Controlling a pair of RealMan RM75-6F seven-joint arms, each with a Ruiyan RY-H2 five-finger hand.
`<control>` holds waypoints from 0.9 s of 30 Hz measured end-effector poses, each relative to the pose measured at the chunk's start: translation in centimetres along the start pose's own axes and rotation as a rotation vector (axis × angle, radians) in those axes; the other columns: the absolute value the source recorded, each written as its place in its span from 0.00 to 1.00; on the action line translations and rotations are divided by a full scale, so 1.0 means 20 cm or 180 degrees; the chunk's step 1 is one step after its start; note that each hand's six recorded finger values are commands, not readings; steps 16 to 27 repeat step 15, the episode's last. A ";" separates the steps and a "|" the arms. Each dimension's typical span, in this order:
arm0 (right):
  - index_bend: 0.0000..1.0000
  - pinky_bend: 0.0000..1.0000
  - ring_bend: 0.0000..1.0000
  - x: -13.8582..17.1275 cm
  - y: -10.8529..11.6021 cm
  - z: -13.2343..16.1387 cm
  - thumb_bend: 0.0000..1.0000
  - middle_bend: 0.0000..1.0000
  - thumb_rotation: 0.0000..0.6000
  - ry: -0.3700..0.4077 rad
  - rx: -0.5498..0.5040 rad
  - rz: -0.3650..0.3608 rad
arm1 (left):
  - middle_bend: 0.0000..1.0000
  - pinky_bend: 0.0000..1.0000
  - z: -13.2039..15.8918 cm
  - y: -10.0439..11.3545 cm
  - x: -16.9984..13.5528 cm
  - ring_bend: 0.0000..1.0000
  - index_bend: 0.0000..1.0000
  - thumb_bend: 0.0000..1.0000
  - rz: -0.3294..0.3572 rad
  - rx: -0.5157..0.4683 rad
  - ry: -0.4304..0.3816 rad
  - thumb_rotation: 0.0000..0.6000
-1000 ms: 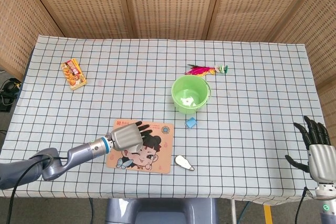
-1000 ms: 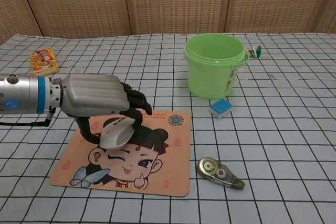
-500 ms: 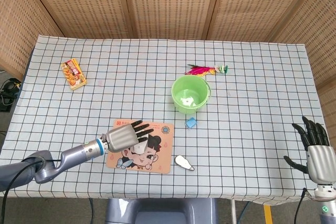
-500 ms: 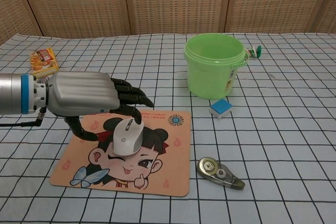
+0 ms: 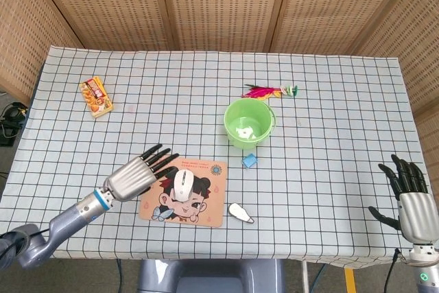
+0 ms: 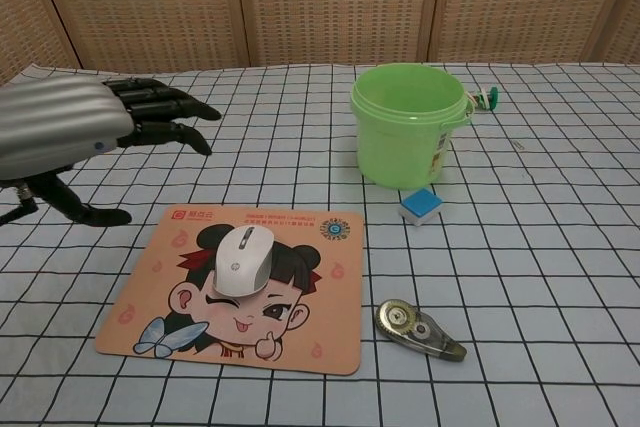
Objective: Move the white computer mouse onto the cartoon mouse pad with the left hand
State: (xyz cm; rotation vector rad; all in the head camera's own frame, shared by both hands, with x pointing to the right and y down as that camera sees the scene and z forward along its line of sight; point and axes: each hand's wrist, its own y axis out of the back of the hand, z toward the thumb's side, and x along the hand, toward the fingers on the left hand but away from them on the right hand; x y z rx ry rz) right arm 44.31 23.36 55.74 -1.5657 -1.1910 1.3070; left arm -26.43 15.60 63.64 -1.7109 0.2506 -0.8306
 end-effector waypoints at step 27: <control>0.14 0.00 0.00 0.02 -0.05 0.07 0.07 0.00 1.00 0.0131 0.0125 0.0120 | 0.00 0.00 -0.09 -0.14 -0.88 0.00 0.00 0.15 0.0308 -0.0771 0.2230 1.00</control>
